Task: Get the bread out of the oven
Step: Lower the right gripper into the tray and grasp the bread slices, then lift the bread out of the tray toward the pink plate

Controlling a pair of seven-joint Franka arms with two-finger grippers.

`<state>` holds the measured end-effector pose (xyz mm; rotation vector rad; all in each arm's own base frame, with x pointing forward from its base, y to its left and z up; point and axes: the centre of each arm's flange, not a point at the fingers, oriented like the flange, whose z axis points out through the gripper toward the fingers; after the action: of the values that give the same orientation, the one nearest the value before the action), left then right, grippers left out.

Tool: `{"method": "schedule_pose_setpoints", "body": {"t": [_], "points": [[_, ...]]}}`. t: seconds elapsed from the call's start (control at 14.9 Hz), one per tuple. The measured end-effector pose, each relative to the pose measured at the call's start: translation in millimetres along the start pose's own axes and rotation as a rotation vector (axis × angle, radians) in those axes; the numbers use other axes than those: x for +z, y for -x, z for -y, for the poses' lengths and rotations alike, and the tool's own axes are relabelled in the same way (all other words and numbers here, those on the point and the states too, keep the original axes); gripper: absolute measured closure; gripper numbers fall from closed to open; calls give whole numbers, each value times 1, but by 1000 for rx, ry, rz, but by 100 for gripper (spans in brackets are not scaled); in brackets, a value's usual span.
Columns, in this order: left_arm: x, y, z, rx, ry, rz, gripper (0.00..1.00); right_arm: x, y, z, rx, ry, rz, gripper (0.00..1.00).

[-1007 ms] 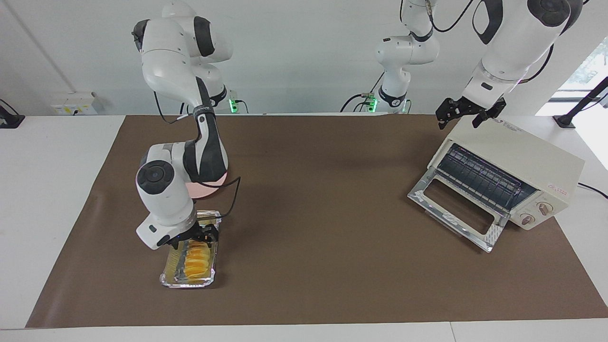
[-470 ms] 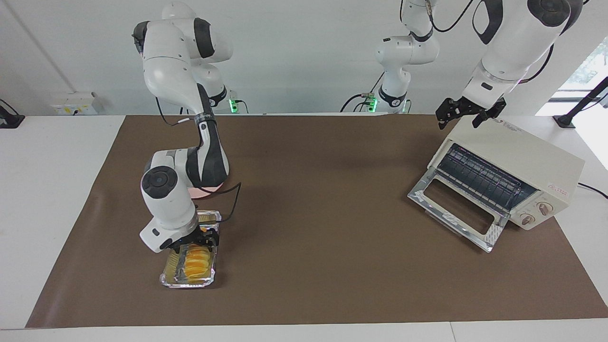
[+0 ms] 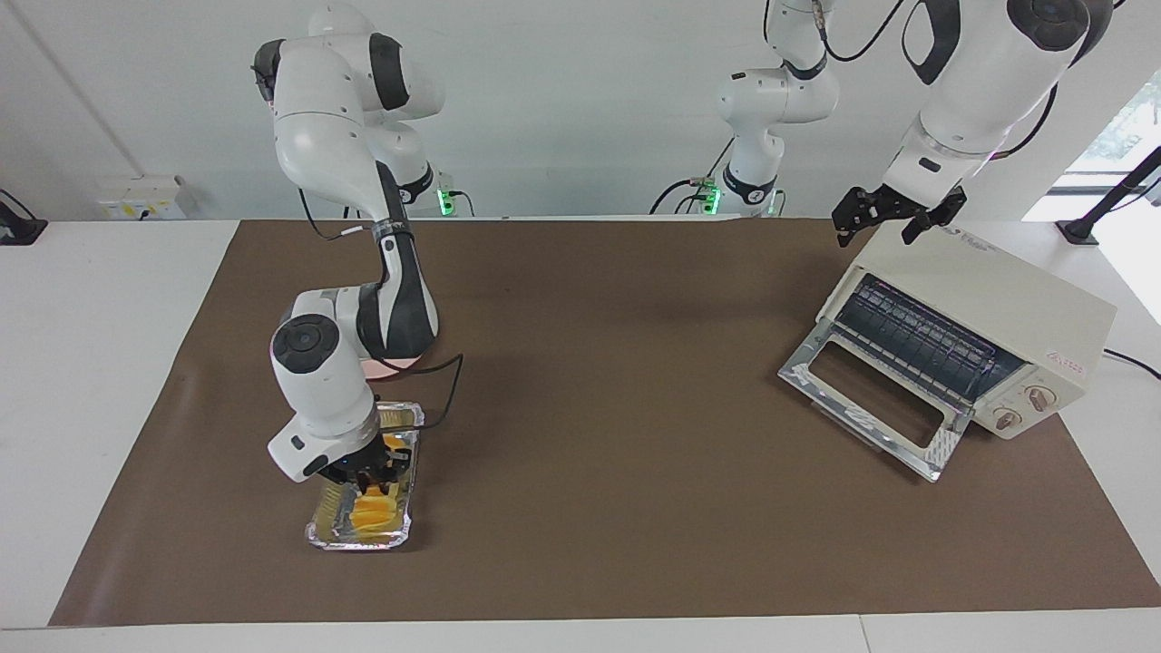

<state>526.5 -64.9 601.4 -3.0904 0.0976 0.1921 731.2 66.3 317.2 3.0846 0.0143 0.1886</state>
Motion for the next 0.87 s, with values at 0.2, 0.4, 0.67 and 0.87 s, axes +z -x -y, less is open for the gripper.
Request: {"method": "schedule_pose_setpoints", "body": {"t": [0.2, 0.4, 0.67, 0.87], "points": [[0, 0, 0, 0, 0, 0, 0, -7, 2, -4, 5, 5, 23, 91], [0, 0, 0, 0, 0, 0, 0, -23, 5, -6, 8, 9, 54, 91], [0, 0, 0, 0, 0, 0, 0, -71, 14, -17, 22, 16, 104, 91], [0, 0, 0, 0, 0, 0, 0, -124, 32, -24, 31, 16, 131, 91]]}}
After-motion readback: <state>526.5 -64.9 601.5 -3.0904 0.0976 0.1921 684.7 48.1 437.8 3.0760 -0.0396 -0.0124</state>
